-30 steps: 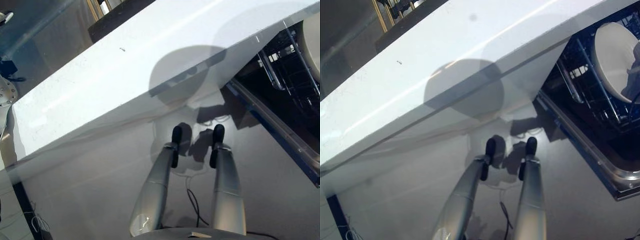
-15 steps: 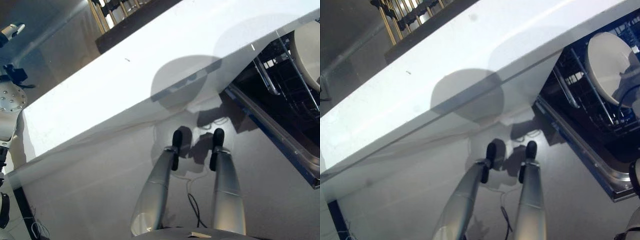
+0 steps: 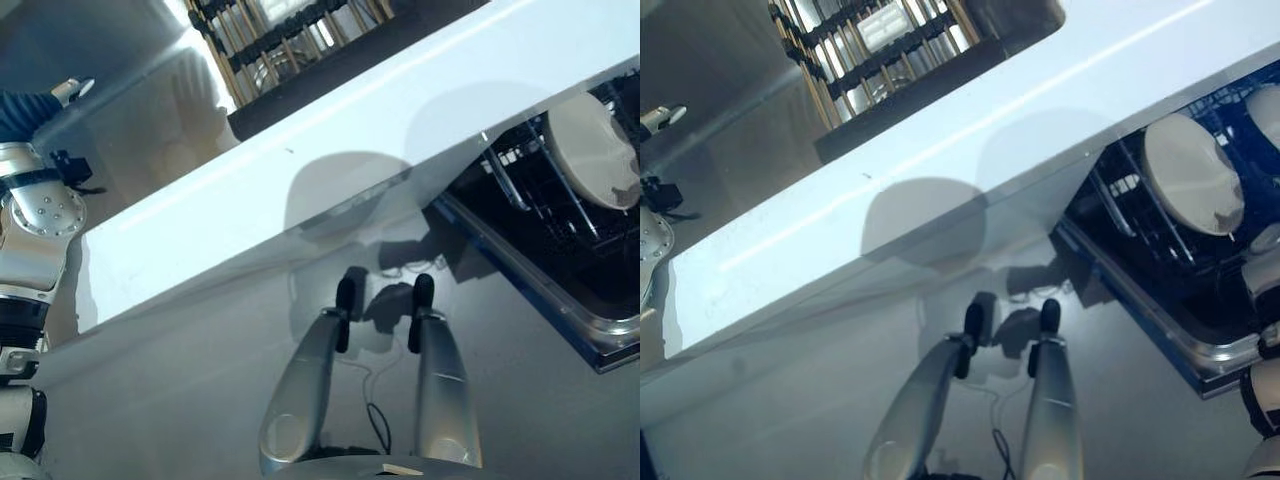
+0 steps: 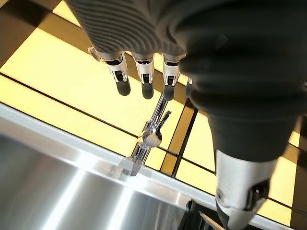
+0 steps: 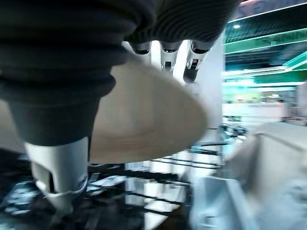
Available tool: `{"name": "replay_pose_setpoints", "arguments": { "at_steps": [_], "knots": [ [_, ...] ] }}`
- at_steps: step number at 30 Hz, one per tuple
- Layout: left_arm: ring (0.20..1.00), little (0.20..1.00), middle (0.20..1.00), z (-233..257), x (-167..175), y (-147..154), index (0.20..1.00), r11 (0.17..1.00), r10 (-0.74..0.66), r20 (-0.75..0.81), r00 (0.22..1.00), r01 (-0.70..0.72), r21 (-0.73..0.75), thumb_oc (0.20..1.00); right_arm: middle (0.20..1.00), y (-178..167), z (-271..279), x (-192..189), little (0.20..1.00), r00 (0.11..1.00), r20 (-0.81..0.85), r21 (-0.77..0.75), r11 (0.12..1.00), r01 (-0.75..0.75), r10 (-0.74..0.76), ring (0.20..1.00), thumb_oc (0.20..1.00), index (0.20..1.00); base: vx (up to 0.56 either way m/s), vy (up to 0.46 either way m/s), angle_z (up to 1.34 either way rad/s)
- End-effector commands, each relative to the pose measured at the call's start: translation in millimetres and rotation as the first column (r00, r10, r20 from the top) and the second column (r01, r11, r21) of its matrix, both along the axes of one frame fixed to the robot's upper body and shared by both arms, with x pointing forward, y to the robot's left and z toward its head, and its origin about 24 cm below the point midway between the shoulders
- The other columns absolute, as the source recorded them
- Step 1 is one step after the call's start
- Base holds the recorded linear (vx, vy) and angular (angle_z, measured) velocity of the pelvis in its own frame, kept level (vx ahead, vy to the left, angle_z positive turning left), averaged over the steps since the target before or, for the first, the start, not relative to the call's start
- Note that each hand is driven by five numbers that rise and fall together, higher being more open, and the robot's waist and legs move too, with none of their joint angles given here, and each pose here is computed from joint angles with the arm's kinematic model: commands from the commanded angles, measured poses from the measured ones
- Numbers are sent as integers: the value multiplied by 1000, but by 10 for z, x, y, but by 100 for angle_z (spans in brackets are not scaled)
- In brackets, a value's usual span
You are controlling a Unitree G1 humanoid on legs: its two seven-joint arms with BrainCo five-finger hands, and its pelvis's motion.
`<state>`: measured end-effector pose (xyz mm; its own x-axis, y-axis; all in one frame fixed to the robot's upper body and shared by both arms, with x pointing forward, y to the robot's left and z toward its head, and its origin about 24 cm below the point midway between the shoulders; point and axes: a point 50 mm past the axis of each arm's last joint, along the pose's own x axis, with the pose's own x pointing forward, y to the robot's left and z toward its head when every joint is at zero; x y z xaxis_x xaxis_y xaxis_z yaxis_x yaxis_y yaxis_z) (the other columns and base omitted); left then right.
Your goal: Pick up plates and place into dishwasher.
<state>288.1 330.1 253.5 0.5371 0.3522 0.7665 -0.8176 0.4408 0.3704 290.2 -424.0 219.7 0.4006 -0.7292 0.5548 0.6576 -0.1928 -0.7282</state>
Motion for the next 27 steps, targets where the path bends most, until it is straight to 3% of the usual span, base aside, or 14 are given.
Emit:
{"name": "replay_pose_setpoints", "arguments": {
  "at_steps": [1,27],
  "knots": [
    [1000,1000,1000,-1044,-75,-161,1000,986,-82,-263,961,41,-160,1000,1000,-138,235,-155,1000,992,106,-16,998,65,-63,1000,1000,1000,-4,34,-9],
    [1000,1000,1000,-1246,-300,96,1000,995,-20,-464,885,-26,-92,1000,1000,-65,-536,-427,1000,991,131,164,985,-60,38,1000,1000,1000,57,15,-5]
  ]
}}
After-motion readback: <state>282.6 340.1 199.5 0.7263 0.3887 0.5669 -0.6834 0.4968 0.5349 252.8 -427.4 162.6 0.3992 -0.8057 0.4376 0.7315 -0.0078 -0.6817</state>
